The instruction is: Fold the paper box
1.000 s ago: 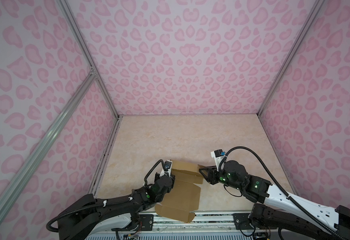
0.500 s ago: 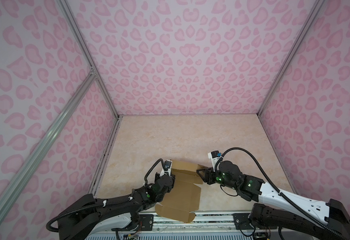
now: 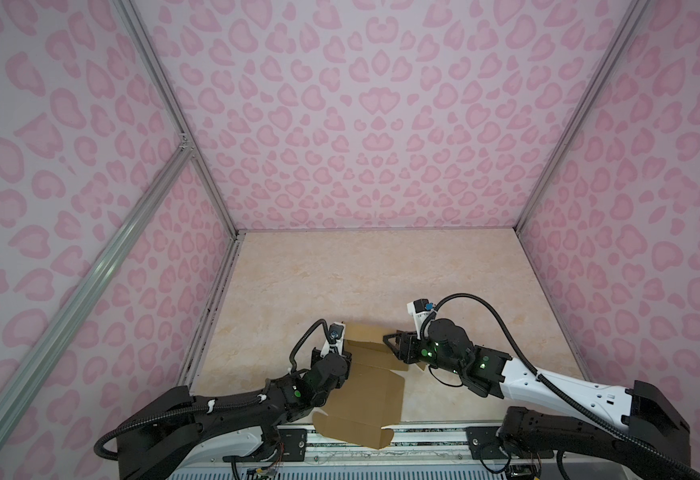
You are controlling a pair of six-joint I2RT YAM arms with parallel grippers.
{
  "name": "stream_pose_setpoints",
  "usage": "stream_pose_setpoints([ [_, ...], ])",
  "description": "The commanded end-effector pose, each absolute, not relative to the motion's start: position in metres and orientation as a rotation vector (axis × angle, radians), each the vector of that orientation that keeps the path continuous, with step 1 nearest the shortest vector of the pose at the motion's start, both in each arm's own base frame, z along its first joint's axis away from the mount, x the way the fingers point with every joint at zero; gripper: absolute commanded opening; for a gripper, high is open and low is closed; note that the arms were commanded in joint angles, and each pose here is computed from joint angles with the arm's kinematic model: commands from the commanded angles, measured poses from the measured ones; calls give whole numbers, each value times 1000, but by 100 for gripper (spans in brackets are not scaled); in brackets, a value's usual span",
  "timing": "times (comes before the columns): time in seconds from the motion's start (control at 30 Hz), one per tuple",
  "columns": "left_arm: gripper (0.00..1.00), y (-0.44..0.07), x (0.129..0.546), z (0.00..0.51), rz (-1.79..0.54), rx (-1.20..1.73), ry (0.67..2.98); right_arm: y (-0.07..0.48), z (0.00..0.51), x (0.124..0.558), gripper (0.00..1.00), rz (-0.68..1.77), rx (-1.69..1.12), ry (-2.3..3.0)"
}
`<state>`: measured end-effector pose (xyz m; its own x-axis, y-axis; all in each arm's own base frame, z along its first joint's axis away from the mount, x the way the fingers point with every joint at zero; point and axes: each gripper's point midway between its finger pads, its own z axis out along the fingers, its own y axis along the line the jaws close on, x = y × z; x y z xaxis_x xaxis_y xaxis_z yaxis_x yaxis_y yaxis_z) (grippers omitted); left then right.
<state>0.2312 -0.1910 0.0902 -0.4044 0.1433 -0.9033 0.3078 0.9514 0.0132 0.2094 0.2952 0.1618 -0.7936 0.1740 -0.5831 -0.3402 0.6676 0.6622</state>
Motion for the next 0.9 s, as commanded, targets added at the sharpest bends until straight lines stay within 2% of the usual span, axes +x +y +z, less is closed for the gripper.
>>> stream_pose_setpoints([
  [0.0,3,-190,232,95,-202,285,1976,303,173,213,42,1137,-100,2207],
  [0.3,3,-181,231,99,-206,219,1962,300,166,214,31,1155,-27,2203],
  [0.53,3,-171,231,99,-205,141,1974,300,162,214,26,1199,5,2183],
  [0.7,3,-170,231,104,-240,77,1976,302,161,214,26,1223,14,2183],
  [0.87,3,-166,230,108,-242,34,1986,273,161,219,32,1070,81,2185],
])
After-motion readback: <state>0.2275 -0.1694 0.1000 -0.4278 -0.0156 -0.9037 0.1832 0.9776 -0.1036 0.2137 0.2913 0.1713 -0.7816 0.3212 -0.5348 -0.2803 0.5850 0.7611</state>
